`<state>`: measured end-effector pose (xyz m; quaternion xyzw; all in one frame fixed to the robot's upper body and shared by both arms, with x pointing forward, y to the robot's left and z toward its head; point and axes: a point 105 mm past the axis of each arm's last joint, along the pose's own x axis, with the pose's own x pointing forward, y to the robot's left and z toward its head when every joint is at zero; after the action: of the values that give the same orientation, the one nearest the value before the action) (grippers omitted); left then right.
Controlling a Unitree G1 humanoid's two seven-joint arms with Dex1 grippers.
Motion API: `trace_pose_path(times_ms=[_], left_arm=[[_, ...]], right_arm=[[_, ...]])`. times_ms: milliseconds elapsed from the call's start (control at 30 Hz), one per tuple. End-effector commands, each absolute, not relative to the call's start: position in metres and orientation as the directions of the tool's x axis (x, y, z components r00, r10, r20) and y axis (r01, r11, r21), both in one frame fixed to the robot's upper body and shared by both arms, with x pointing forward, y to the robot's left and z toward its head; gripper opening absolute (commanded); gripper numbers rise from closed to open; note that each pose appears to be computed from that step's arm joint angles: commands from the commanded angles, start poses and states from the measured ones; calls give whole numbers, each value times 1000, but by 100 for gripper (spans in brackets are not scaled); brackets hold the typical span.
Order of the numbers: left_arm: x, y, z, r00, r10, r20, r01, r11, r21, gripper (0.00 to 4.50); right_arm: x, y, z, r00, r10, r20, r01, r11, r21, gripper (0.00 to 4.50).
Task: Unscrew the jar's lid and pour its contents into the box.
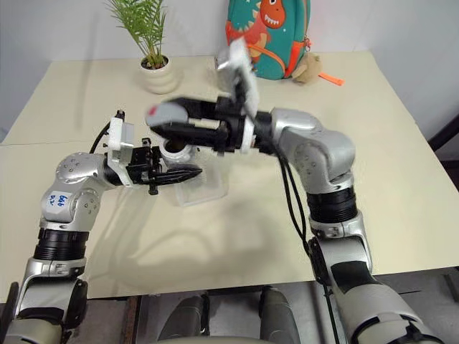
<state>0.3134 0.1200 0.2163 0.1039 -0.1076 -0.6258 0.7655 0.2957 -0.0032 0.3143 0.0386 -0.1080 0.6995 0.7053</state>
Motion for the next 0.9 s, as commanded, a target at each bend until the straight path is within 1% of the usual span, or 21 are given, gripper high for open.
trace_pose_path(times_ms=[33,100,167,233,300,367,400,433,533,667,733,767,867,900], left_arm=[[311,122,219,194,-980,39,931,196,308,192],[310,123,219,197,-980,41,930,199,308,192],[311,125,220,203,-978,46,929,207,307,192],[312,127,221,210,-976,52,928,215,305,192],[312,129,222,215,-975,60,927,223,301,192],[313,130,224,218,-973,71,928,229,294,192],[314,131,225,219,-973,74,928,231,292,192],[315,131,226,220,-972,78,929,233,286,192],[317,131,231,216,-972,90,932,232,280,192],[320,129,234,211,-973,98,934,230,273,192],[321,129,235,210,-973,99,935,230,269,192],[321,129,236,210,-973,100,937,229,265,192],[322,129,238,205,-973,109,940,227,255,192],[322,129,238,204,-973,110,941,226,251,192]], right_arm=[[305,-31,316,118,965,236,-984,145,-102,258],[315,-49,303,215,953,215,-966,240,-101,258],[328,-74,281,345,926,153,-924,363,-118,258],[338,-98,257,447,890,87,-878,456,-149,258],[348,-123,232,544,838,50,-825,544,-151,258],[359,-152,203,646,762,42,-757,647,-93,258],[363,-162,189,681,732,25,-729,681,-62,258],[366,-168,178,704,710,9,-709,704,-45,258],[370,-175,154,733,680,-21,-679,729,-86,258],[372,-179,145,749,662,10,-661,749,-47,258],[371,-181,145,752,658,25,-658,753,-31,325],[369,-181,148,746,665,34,-665,746,-23,350],[359,-183,158,724,687,54,-687,726,-31,449],[356,-185,162,725,687,56,-685,727,-46,449]])
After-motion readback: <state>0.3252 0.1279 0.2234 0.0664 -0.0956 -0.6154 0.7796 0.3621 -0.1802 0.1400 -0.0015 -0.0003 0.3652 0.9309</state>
